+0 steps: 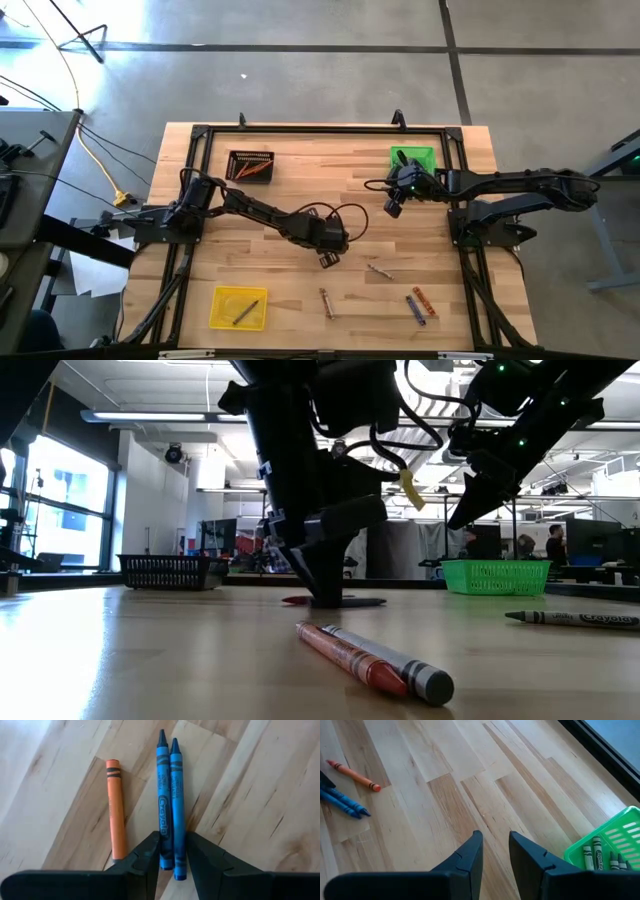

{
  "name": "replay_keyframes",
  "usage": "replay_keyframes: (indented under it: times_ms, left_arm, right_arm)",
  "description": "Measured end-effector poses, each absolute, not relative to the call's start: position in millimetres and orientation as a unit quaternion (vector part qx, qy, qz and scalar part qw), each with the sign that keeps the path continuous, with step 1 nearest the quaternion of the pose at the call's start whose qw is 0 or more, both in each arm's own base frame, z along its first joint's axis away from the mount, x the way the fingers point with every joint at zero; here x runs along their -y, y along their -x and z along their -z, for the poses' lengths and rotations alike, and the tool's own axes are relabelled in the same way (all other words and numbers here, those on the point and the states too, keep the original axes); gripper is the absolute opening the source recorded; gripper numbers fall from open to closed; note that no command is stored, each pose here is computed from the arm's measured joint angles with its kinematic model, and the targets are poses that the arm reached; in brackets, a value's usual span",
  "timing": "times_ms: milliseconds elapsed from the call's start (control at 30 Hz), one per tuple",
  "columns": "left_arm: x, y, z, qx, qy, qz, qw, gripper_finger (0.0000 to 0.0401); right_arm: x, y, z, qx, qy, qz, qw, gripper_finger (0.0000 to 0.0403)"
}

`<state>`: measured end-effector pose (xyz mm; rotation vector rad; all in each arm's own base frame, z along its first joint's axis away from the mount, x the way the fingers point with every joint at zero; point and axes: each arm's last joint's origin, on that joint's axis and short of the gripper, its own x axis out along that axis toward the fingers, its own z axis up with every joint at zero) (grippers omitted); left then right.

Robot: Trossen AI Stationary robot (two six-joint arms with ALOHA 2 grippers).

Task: Sort crayons
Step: Put the blue crayon into the yellow bin

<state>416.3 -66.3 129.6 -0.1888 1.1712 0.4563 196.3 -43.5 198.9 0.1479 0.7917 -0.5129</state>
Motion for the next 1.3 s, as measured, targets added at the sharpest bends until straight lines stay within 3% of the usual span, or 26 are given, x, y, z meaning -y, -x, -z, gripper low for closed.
replay_keyframes:
  times_ms: [1300]
  left_arm:
    - [64.9, -414.9, -143.1, -0.547, 0.097, -0.181, 0.811, 0.0092]
  right_arm:
    - [43.4, -196.2, -198.9, -0.382, -0.070, 0.246, 0.888, 0.0087]
